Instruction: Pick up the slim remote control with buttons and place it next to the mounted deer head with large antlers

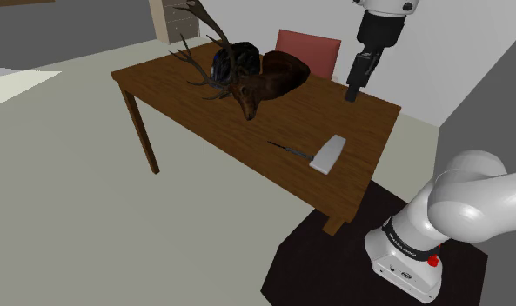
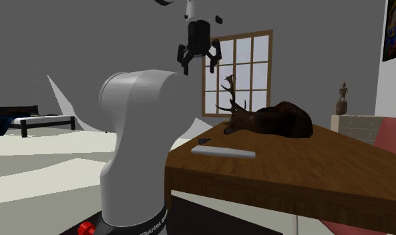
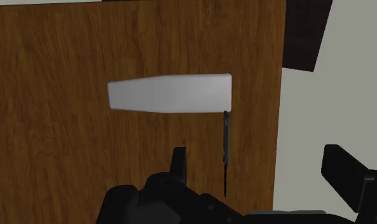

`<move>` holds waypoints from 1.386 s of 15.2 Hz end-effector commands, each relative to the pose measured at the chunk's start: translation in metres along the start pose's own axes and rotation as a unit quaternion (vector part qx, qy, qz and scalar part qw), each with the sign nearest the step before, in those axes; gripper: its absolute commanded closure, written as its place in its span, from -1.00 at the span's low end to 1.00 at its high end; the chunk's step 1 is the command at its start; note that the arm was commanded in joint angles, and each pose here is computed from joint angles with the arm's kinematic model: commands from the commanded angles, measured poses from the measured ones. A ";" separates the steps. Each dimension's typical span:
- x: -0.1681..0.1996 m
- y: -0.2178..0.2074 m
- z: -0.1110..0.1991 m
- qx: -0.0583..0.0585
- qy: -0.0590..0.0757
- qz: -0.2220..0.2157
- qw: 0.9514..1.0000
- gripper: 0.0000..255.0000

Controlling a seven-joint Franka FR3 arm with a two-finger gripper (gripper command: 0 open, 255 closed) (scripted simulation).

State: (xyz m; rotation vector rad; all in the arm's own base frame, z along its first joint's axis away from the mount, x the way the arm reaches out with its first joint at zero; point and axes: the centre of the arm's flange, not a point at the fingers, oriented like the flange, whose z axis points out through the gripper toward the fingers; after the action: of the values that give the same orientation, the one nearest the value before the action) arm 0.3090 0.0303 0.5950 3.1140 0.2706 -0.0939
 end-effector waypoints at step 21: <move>0.010 0.091 0.233 0.025 0.013 0.707 0.707 -1.00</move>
State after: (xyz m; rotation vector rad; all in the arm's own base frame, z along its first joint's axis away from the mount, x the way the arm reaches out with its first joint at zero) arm 0.3220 -0.0609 0.3698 2.4477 -1.9654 -0.0231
